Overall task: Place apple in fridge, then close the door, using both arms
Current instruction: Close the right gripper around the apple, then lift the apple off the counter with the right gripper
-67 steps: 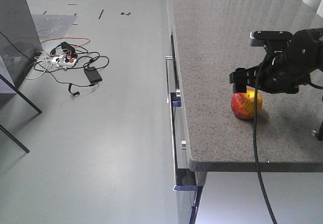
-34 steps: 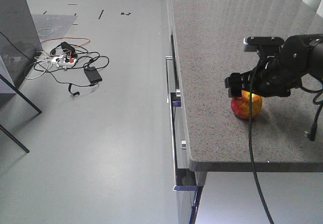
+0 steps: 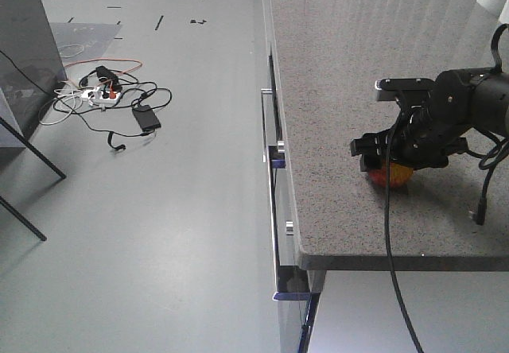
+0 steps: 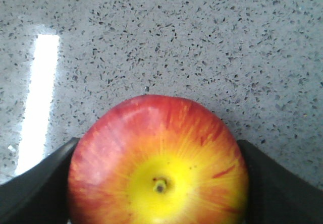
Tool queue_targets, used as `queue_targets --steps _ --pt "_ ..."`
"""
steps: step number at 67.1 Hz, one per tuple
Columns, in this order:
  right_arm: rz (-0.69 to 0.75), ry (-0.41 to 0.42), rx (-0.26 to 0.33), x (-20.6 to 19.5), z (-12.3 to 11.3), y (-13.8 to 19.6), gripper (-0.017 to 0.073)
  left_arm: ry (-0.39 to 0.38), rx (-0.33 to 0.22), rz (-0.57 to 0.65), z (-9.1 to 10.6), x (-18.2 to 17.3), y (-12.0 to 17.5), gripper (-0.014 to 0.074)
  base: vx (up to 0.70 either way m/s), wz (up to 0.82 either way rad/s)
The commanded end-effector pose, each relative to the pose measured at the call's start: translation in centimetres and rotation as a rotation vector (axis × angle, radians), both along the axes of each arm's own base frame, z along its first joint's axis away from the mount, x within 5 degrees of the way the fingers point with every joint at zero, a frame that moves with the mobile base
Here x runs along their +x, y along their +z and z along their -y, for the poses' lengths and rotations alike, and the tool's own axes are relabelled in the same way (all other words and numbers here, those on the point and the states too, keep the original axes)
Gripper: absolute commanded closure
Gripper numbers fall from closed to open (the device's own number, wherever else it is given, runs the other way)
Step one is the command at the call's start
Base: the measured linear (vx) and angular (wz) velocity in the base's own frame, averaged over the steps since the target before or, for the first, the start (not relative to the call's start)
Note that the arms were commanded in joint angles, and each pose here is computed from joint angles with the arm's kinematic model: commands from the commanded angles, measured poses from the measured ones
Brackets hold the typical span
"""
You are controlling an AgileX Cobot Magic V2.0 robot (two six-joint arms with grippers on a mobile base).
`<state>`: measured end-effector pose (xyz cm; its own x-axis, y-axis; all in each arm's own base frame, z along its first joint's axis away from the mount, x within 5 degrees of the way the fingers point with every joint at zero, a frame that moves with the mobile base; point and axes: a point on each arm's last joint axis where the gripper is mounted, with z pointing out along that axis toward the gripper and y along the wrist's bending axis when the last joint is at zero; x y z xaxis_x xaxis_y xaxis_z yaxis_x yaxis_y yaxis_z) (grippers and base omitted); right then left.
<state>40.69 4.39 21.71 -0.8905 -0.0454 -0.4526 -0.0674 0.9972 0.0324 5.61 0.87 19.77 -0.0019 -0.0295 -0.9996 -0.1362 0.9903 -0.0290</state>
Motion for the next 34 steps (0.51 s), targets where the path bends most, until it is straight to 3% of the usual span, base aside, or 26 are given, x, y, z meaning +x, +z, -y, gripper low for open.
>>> queue_targets --steps 1,16,34 --pt "0.126 0.025 -0.008 0.0 0.2 3.7 0.0197 -0.025 0.006 0.063 0.2 0.0 0.1 0.0601 0.00 0.00" --pt "0.273 0.081 0.052 -2.0 -0.4 10.3 0.0395 -0.025 0.006 0.063 0.2 0.0 0.1 0.0601 0.00 0.00" --pt "0.502 0.149 0.166 -7.8 -1.0 19.0 0.0458 -0.025 0.006 0.063 0.2 0.0 0.1 0.0601 0.00 0.00"
